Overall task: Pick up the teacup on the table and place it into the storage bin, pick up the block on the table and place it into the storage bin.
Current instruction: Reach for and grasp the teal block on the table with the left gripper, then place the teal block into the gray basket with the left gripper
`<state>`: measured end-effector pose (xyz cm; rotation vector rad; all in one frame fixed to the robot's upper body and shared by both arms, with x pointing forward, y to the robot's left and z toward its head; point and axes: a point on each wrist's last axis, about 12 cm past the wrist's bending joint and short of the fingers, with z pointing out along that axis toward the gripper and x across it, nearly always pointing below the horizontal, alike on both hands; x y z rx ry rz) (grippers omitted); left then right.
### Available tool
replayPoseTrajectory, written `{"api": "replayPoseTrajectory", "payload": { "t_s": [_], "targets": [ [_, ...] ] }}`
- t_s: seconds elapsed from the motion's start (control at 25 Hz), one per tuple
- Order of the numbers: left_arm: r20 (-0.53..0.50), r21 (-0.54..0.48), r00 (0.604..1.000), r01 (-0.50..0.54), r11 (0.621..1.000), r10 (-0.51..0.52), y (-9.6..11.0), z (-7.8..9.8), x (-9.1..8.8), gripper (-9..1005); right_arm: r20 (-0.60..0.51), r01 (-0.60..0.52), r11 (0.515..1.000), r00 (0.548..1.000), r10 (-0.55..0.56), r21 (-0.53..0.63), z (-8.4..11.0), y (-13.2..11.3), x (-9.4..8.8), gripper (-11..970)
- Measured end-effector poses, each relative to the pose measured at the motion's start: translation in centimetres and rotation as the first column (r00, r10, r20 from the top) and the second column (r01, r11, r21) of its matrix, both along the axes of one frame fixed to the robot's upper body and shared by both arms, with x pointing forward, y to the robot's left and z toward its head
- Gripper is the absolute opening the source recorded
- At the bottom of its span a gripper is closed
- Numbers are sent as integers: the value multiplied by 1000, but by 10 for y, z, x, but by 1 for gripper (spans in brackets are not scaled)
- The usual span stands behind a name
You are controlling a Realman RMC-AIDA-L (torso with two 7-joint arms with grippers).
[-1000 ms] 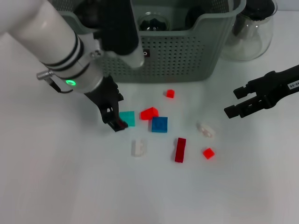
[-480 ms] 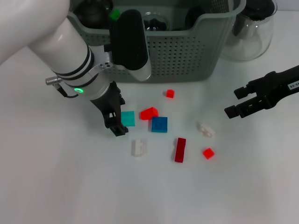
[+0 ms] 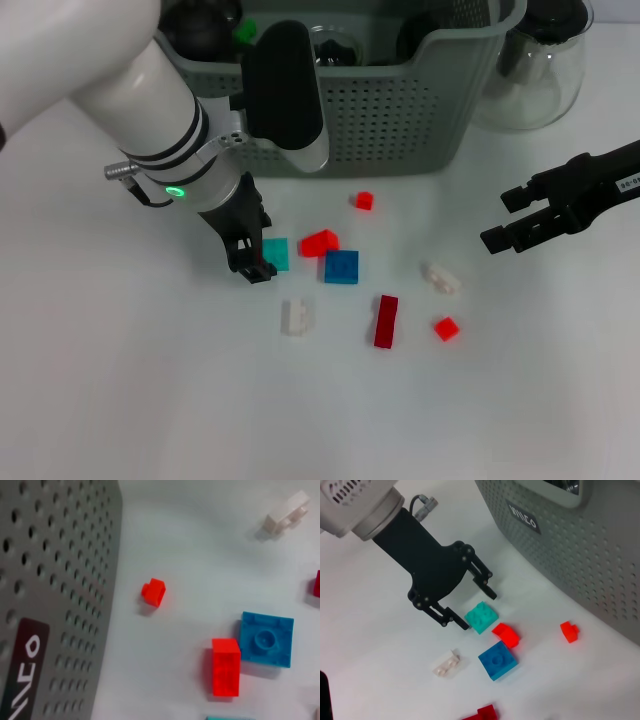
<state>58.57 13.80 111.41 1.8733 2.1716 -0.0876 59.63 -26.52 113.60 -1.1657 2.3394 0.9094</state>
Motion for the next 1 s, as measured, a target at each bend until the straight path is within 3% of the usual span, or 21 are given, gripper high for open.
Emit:
{"api": "replayPoseTrajectory", "payload": {
  "t_s": [0.28, 0.92, 1.0],
  "targets": [
    [-19, 15, 1000, 9, 1000, -8, -3, -3, 1, 597, 1, 1, 1000, 1000, -1, 0, 0, 0, 0, 915],
    [-29, 37, 999, 20, 999, -19, -9, -5, -1, 598, 5, 1, 1000, 1000, -1, -25, -2, 1, 2, 915],
    [-32, 38, 999, 17, 999, -16, -9, -4, -1, 533, 5, 1, 1000, 1000, -1, -25, -2, 2, 2, 914]
  ]
}}
